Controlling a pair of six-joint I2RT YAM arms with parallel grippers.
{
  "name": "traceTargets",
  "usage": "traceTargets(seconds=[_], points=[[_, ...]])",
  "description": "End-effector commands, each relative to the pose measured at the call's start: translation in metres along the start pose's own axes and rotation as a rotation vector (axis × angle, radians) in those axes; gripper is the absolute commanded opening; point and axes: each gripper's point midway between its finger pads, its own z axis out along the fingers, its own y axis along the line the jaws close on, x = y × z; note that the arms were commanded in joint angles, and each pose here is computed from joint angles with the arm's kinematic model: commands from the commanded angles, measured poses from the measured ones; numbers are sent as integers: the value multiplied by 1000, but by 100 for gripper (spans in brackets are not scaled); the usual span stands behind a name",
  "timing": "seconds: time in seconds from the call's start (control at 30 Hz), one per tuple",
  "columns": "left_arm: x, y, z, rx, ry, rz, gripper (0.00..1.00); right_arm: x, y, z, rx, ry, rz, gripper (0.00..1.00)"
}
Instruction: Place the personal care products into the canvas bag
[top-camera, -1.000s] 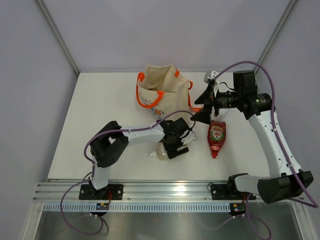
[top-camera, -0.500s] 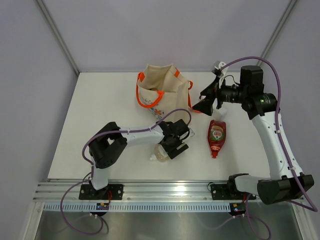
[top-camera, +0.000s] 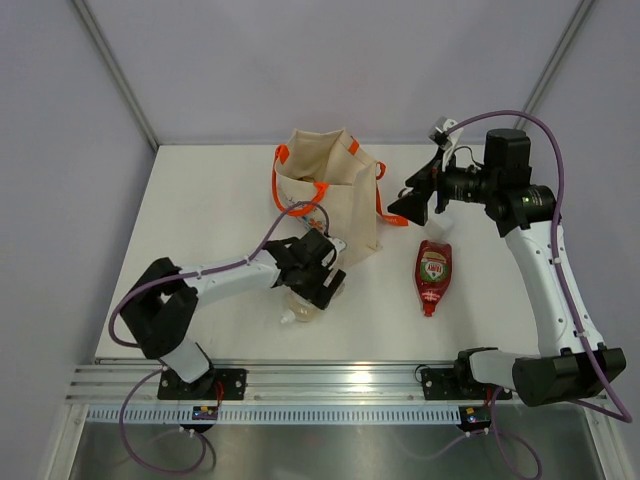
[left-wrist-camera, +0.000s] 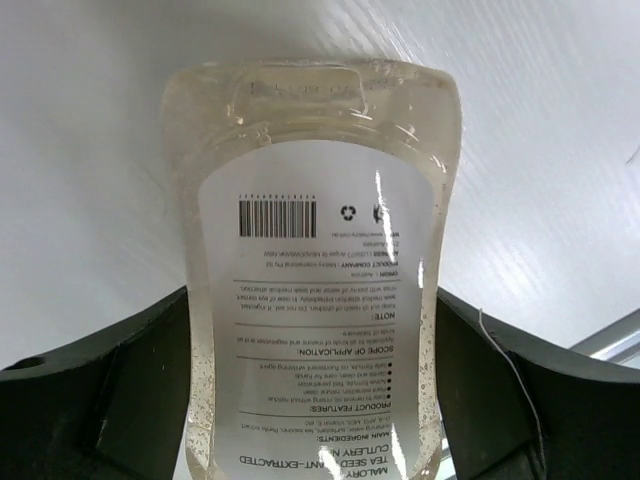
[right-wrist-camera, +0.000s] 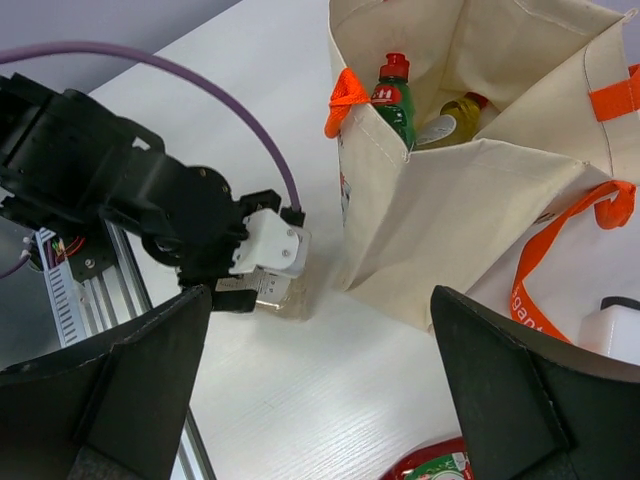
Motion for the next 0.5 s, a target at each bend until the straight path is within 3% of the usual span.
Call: traceTargets(seconds=[0.0, 0.27, 0.47], points=[[-46, -22, -26, 178, -218, -123, 0, -8, -2, -1, -7, -31, -5, 99], [-63, -33, -69, 432, -399, -237, 0, 2, -1, 2, -18, -19, 31, 99], [-63, -30, -89, 585, -423, -309, 0, 11, 2, 7, -58, -3, 83, 99]])
